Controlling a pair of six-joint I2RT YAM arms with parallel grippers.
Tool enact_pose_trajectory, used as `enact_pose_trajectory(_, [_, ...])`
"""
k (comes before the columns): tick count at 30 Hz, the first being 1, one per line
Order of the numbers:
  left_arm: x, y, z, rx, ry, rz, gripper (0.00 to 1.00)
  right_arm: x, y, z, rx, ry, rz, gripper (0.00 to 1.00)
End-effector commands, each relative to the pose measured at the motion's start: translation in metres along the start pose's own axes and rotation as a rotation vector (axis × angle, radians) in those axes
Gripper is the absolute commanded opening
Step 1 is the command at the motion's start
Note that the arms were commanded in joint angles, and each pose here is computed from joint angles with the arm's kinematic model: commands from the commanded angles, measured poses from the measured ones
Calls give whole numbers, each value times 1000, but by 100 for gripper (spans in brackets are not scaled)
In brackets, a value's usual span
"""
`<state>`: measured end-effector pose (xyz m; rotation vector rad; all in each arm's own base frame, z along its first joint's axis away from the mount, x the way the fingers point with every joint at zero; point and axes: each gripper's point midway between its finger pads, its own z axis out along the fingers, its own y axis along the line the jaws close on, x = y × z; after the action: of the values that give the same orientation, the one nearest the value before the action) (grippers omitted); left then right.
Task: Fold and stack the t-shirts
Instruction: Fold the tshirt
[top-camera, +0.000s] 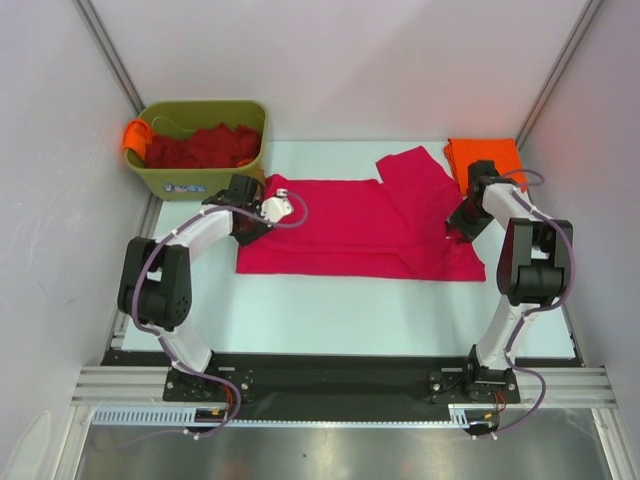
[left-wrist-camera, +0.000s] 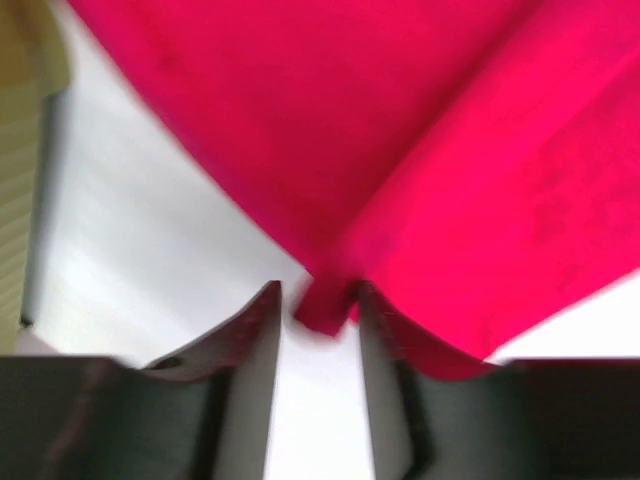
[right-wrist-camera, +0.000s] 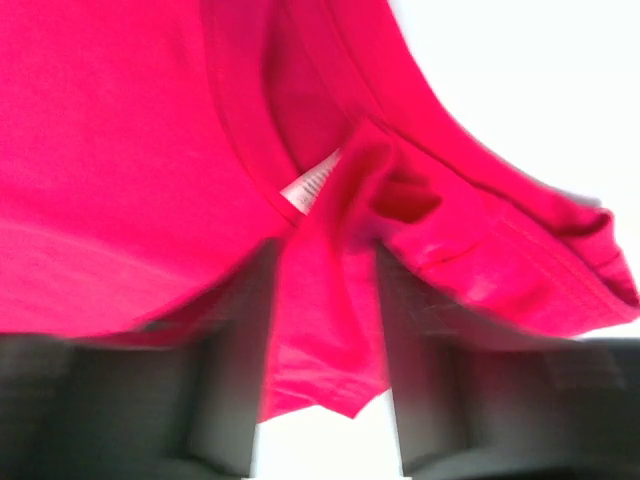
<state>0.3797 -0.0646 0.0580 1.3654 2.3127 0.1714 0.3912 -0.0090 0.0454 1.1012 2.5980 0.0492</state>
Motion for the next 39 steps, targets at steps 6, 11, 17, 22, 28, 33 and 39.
enact_pose_trajectory(6, [-35,88,-41,-278,-107,-288,56,-53,-7,-43,-14,-138,17,61])
enact_pose_trajectory(11, [-41,43,-65,-129,-216,-174,48,-21,-82,-56,-9,-63,193,57])
enact_pose_trajectory(17, [15,-58,-51,117,-145,159,48,43,-114,-42,9,56,232,54])
enact_pose_trajectory(22, [30,-48,-35,19,-102,216,56,61,-108,-29,-28,66,253,54])
enact_pose_trajectory(28, [27,-44,-21,-36,-121,233,59,57,-105,-16,15,65,219,55])
enact_pose_trajectory(33, [37,-63,-5,-8,-108,248,58,53,-105,-36,4,21,214,53])
enact_pose_trajectory(39, [40,-70,7,1,-101,239,37,31,-118,-51,-7,-75,267,52])
